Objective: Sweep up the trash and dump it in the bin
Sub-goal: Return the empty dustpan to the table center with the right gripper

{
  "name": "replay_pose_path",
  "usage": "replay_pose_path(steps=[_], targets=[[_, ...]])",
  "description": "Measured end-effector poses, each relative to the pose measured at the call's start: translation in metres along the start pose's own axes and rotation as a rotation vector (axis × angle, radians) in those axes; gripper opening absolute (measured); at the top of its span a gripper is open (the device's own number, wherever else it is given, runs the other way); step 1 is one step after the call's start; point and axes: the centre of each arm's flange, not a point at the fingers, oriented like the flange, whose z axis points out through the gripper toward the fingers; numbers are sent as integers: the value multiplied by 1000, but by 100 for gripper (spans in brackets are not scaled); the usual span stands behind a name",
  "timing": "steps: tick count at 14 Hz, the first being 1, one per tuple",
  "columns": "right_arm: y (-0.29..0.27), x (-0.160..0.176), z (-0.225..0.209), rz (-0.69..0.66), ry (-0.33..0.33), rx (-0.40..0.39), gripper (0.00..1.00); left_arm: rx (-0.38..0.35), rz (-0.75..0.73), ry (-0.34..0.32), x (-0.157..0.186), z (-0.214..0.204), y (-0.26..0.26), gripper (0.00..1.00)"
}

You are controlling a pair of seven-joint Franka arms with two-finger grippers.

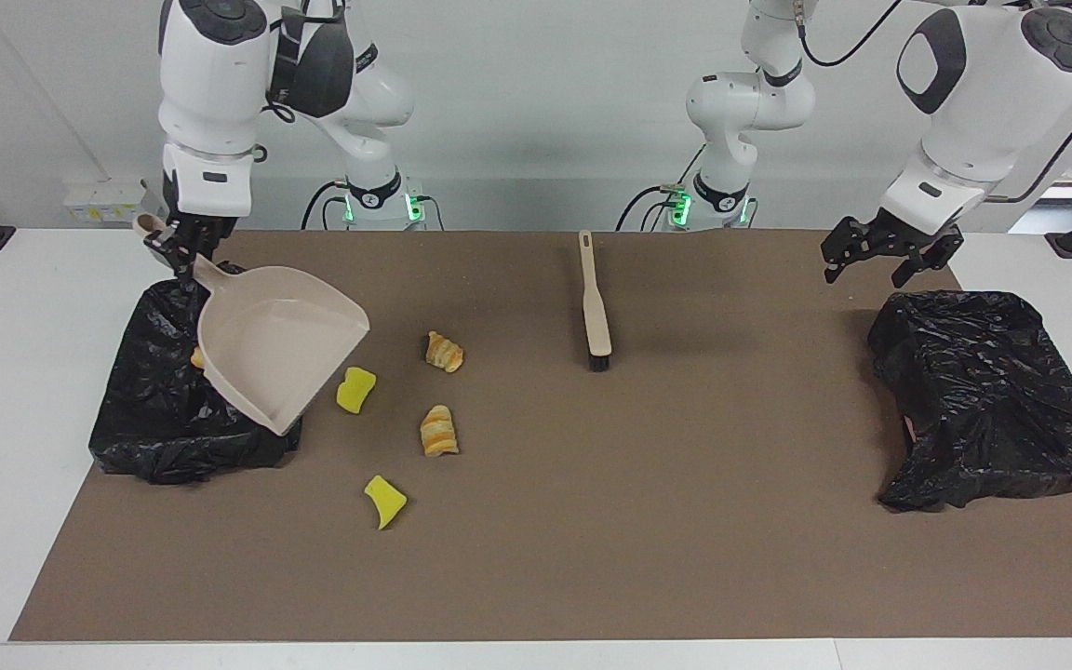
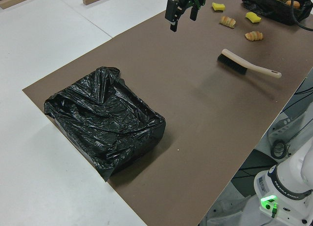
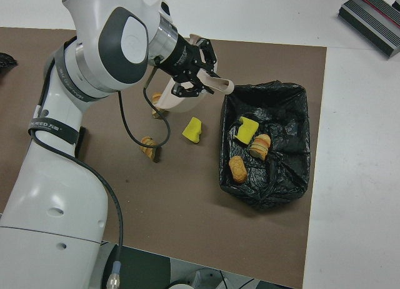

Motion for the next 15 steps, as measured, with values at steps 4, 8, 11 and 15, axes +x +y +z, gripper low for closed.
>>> replay_pose_path(steps=[4, 8, 11, 15], targets=[[-9, 90, -12, 330, 124, 88, 32, 0, 0, 4, -1, -1, 0, 100], [-36, 202, -35, 634, 209, 173, 32, 0, -2, 4, -1, -1, -1, 100], [-71, 287, -28, 815, 223, 232, 32, 1, -2, 4, -1, -1, -1, 100], [-103, 361, 4, 966, 243, 289, 32, 1, -2, 4, -1, -1, -1, 100]])
